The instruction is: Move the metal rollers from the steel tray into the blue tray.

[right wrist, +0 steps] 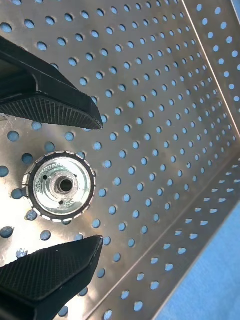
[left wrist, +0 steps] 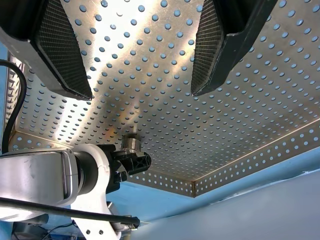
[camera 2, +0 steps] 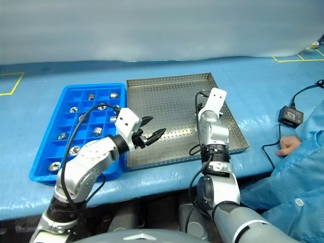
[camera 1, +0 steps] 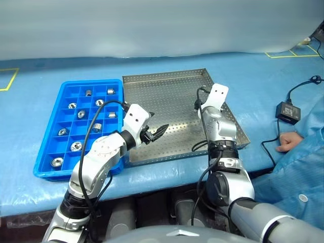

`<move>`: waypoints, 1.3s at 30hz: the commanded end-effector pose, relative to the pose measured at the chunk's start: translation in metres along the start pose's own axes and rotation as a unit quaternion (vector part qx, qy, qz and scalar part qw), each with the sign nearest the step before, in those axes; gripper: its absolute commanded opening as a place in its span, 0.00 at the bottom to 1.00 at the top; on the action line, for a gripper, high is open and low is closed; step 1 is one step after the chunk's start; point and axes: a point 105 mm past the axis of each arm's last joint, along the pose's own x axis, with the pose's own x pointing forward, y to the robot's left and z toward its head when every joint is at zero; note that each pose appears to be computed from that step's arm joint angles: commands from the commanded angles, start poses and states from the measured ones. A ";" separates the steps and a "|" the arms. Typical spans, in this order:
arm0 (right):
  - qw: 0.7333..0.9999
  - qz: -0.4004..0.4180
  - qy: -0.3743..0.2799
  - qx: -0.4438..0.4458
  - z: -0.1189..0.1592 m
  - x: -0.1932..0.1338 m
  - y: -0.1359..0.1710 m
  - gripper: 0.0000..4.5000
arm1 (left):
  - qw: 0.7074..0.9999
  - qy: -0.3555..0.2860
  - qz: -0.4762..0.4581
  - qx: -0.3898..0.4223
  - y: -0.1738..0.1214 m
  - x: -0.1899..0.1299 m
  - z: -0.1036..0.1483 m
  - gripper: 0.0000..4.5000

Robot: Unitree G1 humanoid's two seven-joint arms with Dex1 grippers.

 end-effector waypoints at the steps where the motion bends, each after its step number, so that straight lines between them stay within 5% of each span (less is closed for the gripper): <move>1: 1.000 0.000 -0.025 0.015 0.017 0.001 0.001 0.79 | 0.999 -0.028 -0.005 0.021 -0.006 -0.003 0.016 0.77; 6: 0.999 -0.015 -0.014 0.030 0.011 0.005 -0.003 0.79 | 0.999 -0.029 -0.004 0.022 -0.007 -0.003 0.016 0.77; 12: 0.999 -0.011 -0.018 0.034 0.015 0.003 0.000 0.46 | 0.999 -0.024 -0.002 0.026 -0.006 -0.003 0.015 0.77; 20: 0.998 0.000 -0.026 0.056 0.017 -0.001 0.000 0.39 | 0.999 -0.026 -0.002 0.028 -0.006 -0.003 0.017 0.77; 25: 0.992 0.108 -0.065 0.018 0.031 -0.024 0.024 0.39 | 0.999 -0.017 0.031 0.033 0.008 -0.013 0.016 0.77; 28: 0.969 0.241 -0.059 -0.009 0.029 -0.055 0.054 0.39 | 0.996 -0.007 0.076 0.038 0.026 -0.026 0.014 0.77; 32: 0.892 0.443 -0.027 -0.084 0.010 -0.122 0.098 0.39 | 0.981 0.023 0.181 0.058 0.062 -0.055 0.013 0.77; 36: 0.819 0.553 -0.019 -0.149 -0.008 -0.170 0.130 0.39 | 0.965 0.042 0.250 0.069 0.081 -0.079 0.016 0.77; 39: 0.790 0.590 -0.015 -0.165 -0.017 -0.188 0.154 0.39 | 0.956 0.053 0.281 0.066 0.089 -0.090 0.014 0.77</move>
